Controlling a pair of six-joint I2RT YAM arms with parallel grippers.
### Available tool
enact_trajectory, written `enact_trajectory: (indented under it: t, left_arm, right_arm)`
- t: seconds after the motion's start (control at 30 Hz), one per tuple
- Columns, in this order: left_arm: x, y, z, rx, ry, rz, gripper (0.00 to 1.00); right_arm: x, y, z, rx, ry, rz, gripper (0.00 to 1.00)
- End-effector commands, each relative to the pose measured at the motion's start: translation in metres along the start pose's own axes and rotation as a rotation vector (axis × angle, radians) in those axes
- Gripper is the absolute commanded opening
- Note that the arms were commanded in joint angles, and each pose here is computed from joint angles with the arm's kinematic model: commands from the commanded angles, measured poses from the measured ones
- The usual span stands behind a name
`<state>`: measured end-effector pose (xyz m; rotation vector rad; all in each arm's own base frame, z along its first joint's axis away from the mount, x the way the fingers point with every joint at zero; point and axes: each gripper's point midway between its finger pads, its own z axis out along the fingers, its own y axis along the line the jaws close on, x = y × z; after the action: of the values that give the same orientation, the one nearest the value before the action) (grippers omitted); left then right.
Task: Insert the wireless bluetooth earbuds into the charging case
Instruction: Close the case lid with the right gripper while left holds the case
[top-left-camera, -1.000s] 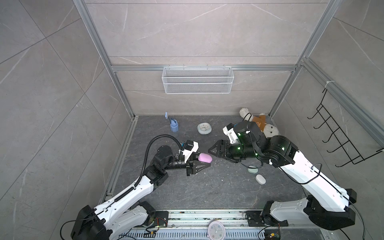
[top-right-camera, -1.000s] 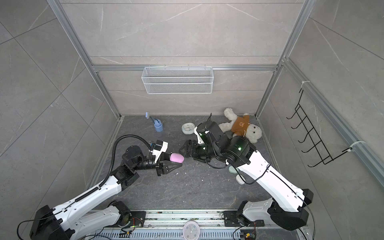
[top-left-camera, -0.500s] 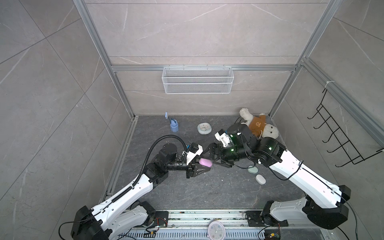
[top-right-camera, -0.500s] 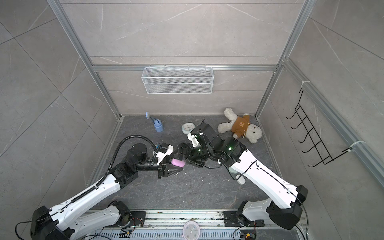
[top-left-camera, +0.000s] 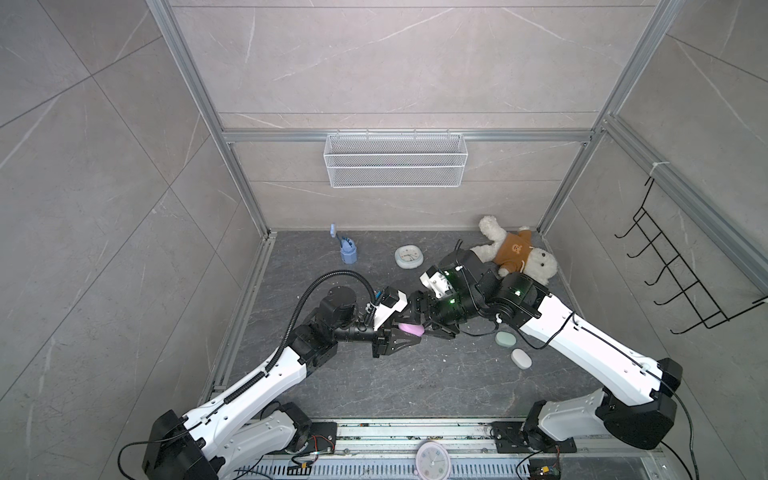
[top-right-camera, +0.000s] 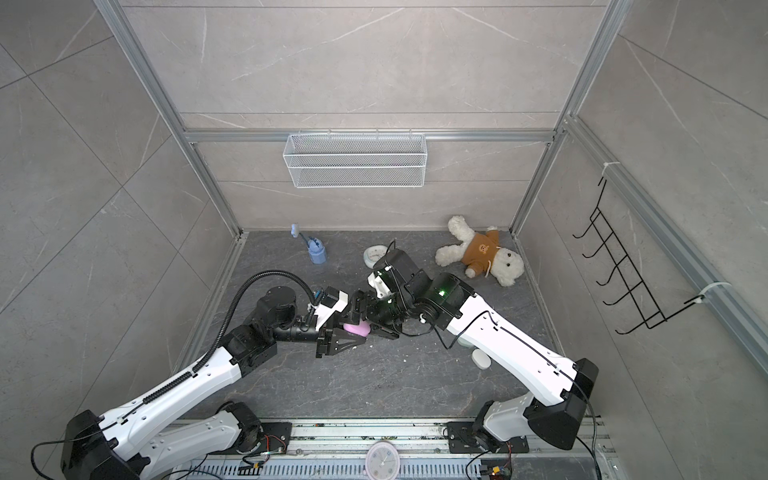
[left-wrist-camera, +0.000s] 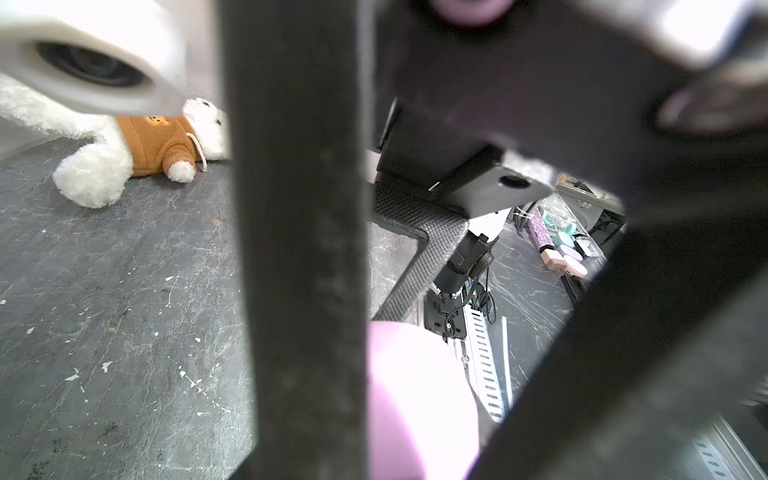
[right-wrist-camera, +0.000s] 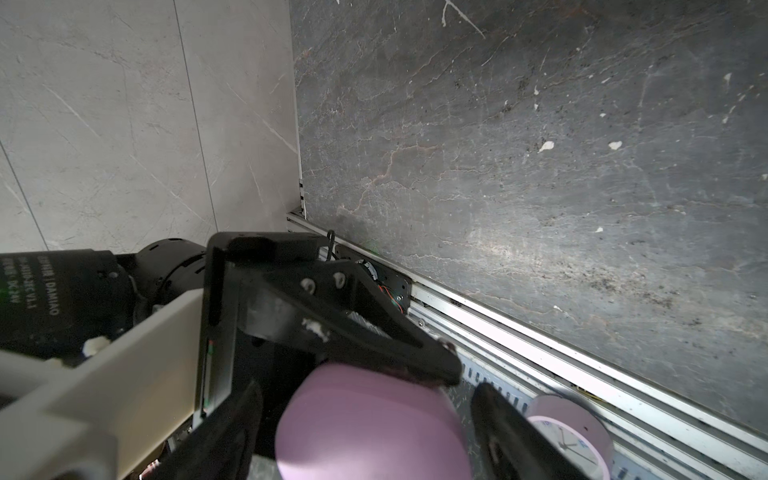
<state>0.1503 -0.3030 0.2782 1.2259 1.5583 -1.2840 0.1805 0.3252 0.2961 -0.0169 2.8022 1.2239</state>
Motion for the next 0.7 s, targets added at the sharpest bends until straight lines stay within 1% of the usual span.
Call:
enact_trajectory:
  t: [0.0, 0.2, 0.23, 0.3, 0.47, 0.5, 0.63, 0.67]
  left_arm:
    - [-0.018, -0.006, -0.002, 0.01, -0.032, 0.07, 0.09]
    - [-0.019, -0.006, -0.002, 0.009, -0.035, 0.073, 0.09]
    - [-0.018, -0.006, -0.001, 0.012, -0.033, 0.071, 0.09]
    - [-0.019, -0.006, -0.002, 0.008, -0.034, 0.07, 0.09]
    - [-0.018, -0.006, -0.001, 0.009, -0.035, 0.066, 0.1]
    - [-0.018, -0.005, -0.001, 0.008, -0.035, 0.063, 0.14]
    - [-0.017, -0.003, -0.001, -0.008, -0.034, 0.045, 0.44]
    - [-0.017, -0.001, -0.002, -0.019, -0.035, 0.037, 0.58]
  right_arm:
    - [0.0, -0.001, 0.005, -0.001, 0.014, 0.012, 0.77]
    - [0.001, -0.001, 0.005, -0.005, 0.02, 0.014, 0.68]
    - [0.002, 0.0, 0.005, -0.008, 0.02, 0.015, 0.65]
    - [0.001, -0.001, 0.005, -0.011, 0.019, 0.018, 0.61]
    - [0.001, 0.0, 0.004, -0.014, 0.012, 0.017, 0.57]
    - [0.001, 0.0, 0.003, -0.012, 0.009, 0.018, 0.56]
    - [-0.004, -0.009, -0.003, 0.019, -0.038, 0.027, 0.55]
    - [-0.005, -0.014, -0.005, 0.028, -0.046, 0.029, 0.55]
